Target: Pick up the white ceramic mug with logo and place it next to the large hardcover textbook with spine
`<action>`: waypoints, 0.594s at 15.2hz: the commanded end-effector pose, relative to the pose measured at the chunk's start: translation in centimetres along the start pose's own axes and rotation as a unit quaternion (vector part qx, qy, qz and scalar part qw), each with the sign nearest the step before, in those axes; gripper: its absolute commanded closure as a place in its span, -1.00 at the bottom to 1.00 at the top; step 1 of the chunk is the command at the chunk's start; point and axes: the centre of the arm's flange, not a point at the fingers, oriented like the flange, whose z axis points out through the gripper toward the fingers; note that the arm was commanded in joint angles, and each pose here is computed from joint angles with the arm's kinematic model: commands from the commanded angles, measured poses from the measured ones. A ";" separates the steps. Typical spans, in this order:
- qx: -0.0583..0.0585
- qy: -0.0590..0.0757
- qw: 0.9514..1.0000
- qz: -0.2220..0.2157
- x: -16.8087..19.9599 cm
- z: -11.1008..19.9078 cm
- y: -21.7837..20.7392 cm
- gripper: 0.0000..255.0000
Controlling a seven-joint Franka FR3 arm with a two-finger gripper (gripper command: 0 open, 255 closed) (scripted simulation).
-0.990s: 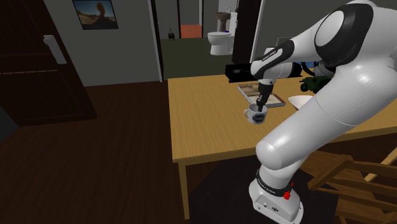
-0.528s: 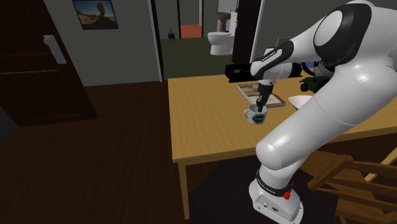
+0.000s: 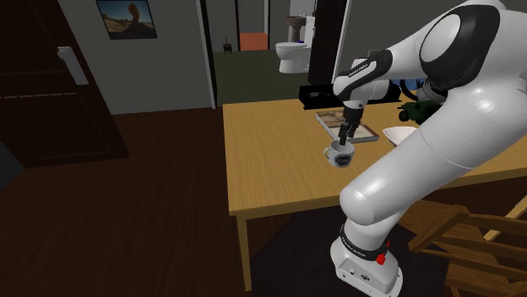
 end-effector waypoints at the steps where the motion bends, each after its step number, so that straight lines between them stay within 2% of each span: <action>1: 0.001 -0.001 1.000 0.000 -0.2 -2.2 -0.1 -1.00; 2: 0.001 -0.001 1.000 0.000 -0.2 -3.2 -0.1 -1.00; 9: 0.001 -0.001 1.000 0.000 -0.2 -3.2 -0.1 -1.00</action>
